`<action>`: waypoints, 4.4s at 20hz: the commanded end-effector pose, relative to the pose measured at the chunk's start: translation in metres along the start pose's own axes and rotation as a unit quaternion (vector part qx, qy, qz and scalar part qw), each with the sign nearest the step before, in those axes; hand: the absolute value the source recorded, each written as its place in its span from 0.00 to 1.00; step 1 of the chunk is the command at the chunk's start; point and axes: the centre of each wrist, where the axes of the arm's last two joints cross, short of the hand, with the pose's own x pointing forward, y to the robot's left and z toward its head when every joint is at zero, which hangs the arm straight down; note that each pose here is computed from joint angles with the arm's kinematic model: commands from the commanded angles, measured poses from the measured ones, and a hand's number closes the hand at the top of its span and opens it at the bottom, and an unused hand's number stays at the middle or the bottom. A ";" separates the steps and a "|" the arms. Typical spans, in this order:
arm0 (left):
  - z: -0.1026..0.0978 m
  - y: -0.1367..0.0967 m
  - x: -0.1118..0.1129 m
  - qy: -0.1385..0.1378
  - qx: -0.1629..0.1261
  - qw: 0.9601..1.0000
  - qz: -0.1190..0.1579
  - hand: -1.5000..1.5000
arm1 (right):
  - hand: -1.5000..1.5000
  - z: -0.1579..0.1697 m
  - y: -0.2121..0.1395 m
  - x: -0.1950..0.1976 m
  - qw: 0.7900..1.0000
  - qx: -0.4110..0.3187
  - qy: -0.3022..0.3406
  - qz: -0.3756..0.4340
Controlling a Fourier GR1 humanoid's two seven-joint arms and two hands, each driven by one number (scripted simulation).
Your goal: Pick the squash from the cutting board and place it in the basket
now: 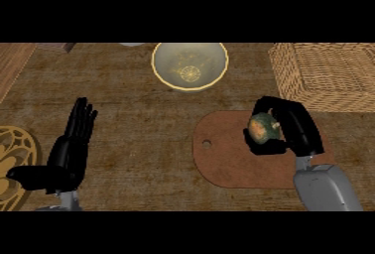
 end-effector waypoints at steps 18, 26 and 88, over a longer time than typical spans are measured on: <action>-0.005 0.005 0.012 0.003 -0.012 1.000 0.000 0.50 | 1.00 0.030 -0.190 -0.001 0.986 -0.105 0.115 0.065; -0.004 -0.020 0.005 -0.005 -0.012 1.000 0.003 0.50 | 1.00 0.003 -0.193 -0.079 0.983 -0.118 0.135 0.035; 0.000 0.000 0.002 -0.011 -0.015 1.000 0.001 0.50 | 0.00 0.021 -0.240 -0.226 0.935 -0.311 0.173 0.003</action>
